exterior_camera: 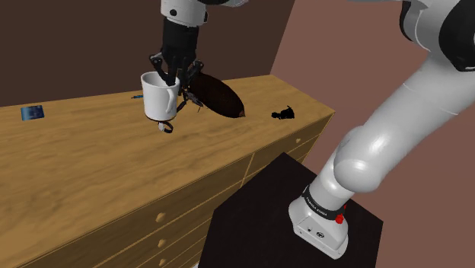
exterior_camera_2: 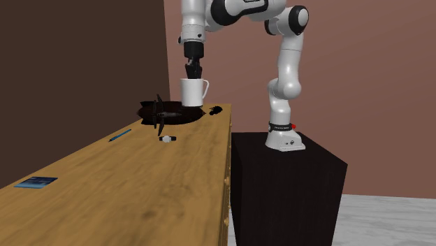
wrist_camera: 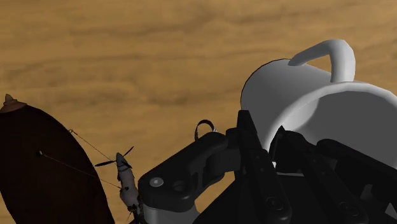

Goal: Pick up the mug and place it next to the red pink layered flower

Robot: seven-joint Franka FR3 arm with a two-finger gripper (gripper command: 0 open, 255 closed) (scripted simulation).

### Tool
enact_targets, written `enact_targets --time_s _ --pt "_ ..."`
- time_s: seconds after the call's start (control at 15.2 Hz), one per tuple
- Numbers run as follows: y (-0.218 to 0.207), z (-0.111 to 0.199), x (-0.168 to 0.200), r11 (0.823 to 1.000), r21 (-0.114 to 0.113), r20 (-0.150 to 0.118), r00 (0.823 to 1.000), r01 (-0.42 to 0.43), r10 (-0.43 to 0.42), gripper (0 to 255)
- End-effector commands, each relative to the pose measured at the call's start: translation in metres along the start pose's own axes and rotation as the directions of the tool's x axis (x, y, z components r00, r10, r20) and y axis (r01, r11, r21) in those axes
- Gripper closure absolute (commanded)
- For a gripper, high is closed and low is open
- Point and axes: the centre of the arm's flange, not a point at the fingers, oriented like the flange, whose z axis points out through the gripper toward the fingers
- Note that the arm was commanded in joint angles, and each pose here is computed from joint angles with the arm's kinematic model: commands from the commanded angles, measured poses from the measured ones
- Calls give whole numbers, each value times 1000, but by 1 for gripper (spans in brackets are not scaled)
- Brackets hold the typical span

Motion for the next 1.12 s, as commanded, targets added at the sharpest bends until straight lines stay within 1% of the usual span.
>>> enact_targets --time_s 0.0,1.06 --pt "26 -1 2 1000 1 0 1000 1 -1 255" --pt "235 -16 33 1000 1 0 1000 1 -1 255"
